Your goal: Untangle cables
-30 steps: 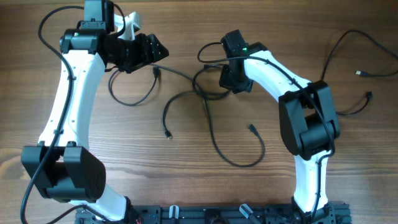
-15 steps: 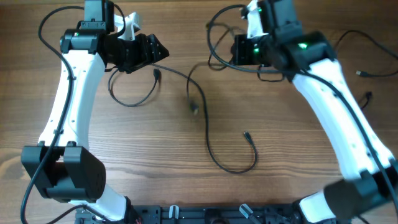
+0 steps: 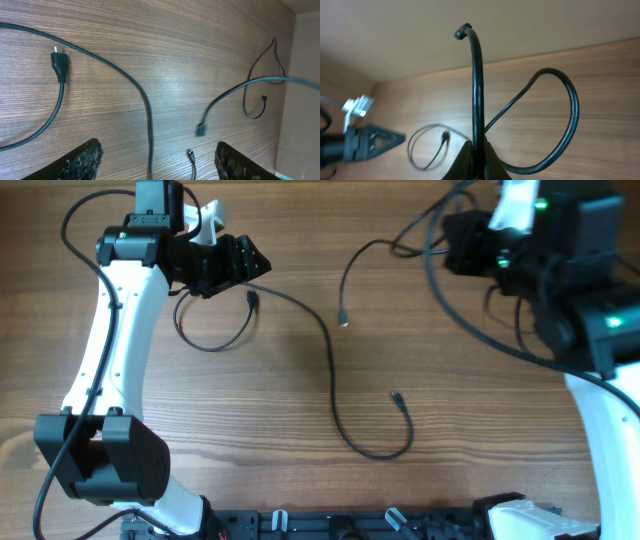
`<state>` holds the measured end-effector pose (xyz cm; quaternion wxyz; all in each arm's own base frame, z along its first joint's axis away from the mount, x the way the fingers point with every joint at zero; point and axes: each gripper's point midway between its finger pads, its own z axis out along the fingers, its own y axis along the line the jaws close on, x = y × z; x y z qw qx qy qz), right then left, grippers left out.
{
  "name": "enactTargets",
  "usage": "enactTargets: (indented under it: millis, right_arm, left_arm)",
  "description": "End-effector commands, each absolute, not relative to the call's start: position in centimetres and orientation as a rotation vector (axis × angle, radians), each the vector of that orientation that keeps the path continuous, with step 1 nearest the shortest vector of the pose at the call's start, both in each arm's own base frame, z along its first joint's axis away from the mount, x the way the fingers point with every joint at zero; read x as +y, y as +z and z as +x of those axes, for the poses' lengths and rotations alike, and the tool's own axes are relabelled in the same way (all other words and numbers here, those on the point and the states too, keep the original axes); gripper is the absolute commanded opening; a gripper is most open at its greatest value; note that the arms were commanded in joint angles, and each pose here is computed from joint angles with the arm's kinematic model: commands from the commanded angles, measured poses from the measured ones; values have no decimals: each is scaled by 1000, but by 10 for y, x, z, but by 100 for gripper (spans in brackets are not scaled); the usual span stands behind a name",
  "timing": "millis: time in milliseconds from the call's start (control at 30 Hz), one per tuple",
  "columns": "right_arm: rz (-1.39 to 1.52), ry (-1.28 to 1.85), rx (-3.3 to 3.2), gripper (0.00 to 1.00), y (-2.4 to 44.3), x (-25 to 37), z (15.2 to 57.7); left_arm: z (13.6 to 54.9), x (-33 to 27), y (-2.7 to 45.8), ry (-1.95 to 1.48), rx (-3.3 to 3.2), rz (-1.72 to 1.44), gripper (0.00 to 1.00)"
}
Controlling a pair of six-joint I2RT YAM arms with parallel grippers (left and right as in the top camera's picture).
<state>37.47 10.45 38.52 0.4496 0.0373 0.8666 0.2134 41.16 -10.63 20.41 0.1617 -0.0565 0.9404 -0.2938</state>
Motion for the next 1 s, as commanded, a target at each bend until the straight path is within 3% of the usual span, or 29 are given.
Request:
enactTargets:
  millis: [0, 167, 200, 233, 433, 733, 967]
  right_arm:
    - [253, 466, 2102, 4, 394, 52, 380]
    - [487, 342, 2041, 4, 394, -37, 382]
    - [646, 256, 1986, 4, 392, -102, 375]
    - [708, 220, 1967, 4, 390, -125, 370]
    - [1046, 114, 1892, 4, 365, -220, 334]
    - [1466, 14, 1867, 4, 295, -308, 285]
    - [1663, -16, 2022, 7, 205, -334, 287]
  left_arm:
    - [412, -106, 197, -832, 2703, -177, 75]
    - [412, -106, 197, -832, 2703, -177, 75]
    - [412, -106, 197, -832, 2703, -177, 75]
    - [412, -106, 197, -832, 2703, -177, 75]
    - [412, -106, 197, -832, 2704, -178, 75]
    - [412, -106, 197, -832, 2704, -178, 75]
    - [411, -106, 197, -833, 2705, -179, 75]
